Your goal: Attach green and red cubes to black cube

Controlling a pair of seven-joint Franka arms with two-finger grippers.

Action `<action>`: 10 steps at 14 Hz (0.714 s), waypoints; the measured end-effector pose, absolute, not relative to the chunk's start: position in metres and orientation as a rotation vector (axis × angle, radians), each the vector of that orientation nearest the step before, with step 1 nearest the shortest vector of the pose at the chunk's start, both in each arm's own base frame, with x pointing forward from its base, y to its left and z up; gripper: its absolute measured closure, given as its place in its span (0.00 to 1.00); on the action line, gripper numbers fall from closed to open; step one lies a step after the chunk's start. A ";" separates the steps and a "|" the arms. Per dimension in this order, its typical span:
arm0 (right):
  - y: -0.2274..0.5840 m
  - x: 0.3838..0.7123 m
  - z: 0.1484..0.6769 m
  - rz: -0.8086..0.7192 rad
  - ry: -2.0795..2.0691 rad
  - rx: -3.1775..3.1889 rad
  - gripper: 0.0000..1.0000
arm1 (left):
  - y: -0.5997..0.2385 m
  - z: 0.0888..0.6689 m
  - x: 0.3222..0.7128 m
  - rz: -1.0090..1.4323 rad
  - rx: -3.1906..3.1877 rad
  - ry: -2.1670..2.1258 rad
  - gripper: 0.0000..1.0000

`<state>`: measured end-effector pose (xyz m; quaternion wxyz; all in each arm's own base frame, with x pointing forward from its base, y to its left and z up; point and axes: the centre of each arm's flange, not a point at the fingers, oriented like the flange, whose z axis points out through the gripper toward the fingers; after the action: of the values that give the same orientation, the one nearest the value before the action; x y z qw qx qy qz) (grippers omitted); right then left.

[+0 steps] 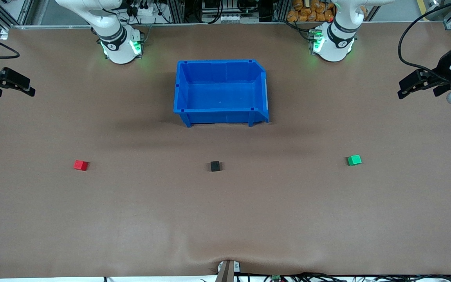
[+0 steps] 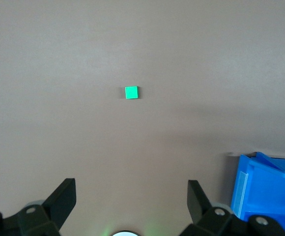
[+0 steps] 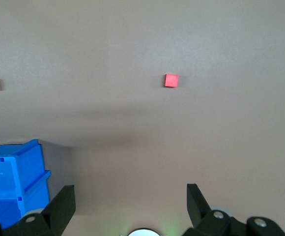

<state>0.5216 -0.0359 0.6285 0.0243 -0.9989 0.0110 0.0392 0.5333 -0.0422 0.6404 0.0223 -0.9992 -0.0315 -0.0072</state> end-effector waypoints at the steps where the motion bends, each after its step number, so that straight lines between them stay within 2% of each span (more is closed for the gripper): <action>1: -0.036 0.521 0.628 0.126 0.034 -3.090 0.00 | -0.042 0.640 0.533 -0.022 -3.095 -0.098 0.00; 7: -0.049 0.524 0.620 0.129 0.075 -3.088 0.00 | -0.042 0.634 0.537 -0.005 -3.095 -0.097 0.00; 10: -0.060 0.548 0.597 0.066 0.105 -3.094 0.00 | -0.042 0.629 0.538 0.025 -3.093 -0.097 0.00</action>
<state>0.5476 -0.0603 0.5969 0.0226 -0.9989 0.0338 0.0214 0.5384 -0.0423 0.6286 0.0235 -0.9992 -0.0313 0.0082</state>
